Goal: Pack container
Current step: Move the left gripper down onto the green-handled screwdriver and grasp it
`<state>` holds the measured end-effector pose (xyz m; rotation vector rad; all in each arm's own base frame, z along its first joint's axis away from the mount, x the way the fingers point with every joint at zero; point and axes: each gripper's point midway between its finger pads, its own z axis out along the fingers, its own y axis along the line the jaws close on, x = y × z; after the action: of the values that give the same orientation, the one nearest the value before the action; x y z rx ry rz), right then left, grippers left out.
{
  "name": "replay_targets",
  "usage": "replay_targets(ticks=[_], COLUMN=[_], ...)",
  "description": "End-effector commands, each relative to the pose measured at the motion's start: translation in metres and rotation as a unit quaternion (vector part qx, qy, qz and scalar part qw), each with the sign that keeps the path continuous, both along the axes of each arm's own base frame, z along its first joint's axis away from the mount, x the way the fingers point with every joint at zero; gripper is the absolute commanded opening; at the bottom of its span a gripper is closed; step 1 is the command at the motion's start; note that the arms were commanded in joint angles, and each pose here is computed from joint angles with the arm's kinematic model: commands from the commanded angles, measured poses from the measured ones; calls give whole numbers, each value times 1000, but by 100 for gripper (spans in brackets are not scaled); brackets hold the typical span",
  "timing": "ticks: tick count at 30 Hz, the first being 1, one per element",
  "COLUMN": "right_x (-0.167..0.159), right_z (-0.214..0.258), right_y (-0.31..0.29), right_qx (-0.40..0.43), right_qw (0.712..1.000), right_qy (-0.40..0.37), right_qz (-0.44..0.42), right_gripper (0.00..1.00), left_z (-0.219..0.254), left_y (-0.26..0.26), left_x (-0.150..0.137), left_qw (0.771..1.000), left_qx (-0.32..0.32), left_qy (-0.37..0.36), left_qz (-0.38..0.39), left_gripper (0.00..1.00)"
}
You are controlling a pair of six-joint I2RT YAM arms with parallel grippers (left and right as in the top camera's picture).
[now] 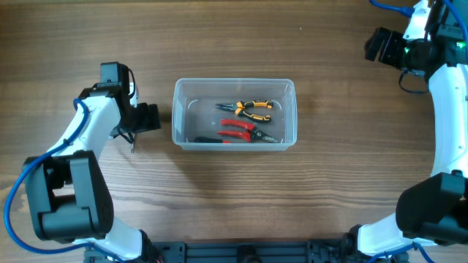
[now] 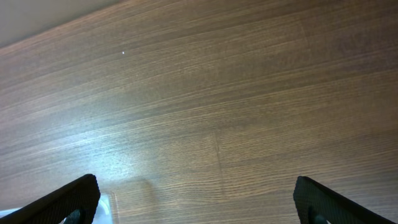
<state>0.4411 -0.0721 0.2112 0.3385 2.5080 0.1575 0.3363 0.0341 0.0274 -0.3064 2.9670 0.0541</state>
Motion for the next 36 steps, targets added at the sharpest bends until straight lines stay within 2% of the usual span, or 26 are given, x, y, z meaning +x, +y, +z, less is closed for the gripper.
replay_targets(ticks=[1, 3, 5, 6, 9, 10, 18, 27, 31, 33, 36], right_x=[1, 1, 1, 1, 1, 1, 1, 1, 1, 1, 1], right_z=[-6, -7, -6, -7, -7, -7, -6, -7, -7, -7, -7], right_y=[4, 4, 4, 4, 4, 4, 4, 4, 4, 4, 4], right_qx=[14, 14, 14, 14, 14, 15, 14, 15, 15, 14, 14], right_qw=[1000, 1000, 1000, 1000, 1000, 1000, 1000, 1000, 1000, 1000, 1000], right_qy=[6, 6, 6, 6, 6, 6, 6, 6, 6, 6, 6], right_qz=[-1, -1, -1, -1, -1, -1, -1, -1, -1, -1, -1], right_gripper=[100, 100, 100, 100, 100, 100, 100, 100, 100, 100, 100], left_z=[16, 21, 24, 23, 5, -1, -11, -30, -31, -33, -34], left_y=[19, 20, 24, 24, 25, 24, 24, 20, 21, 21, 21], left_x=[20, 29, 41, 45, 38, 36, 39, 37, 42, 43, 43], left_qw=[997, 988, 987, 986, 988, 989, 989, 990, 989, 989, 989], left_qx=[40, 62, 72, 74, 69, 66, 65, 49, 51, 52, 51], left_qy=[-21, -28, -52, -59, -28, -18, -15, 1, -7, -9, -7], left_qz=[-60, -138, -135, -134, -132, -133, -133, -134, -135, -135, -135], left_gripper=[94, 96, 97, 95, 79, 77, 76, 68, 57, 45, 34])
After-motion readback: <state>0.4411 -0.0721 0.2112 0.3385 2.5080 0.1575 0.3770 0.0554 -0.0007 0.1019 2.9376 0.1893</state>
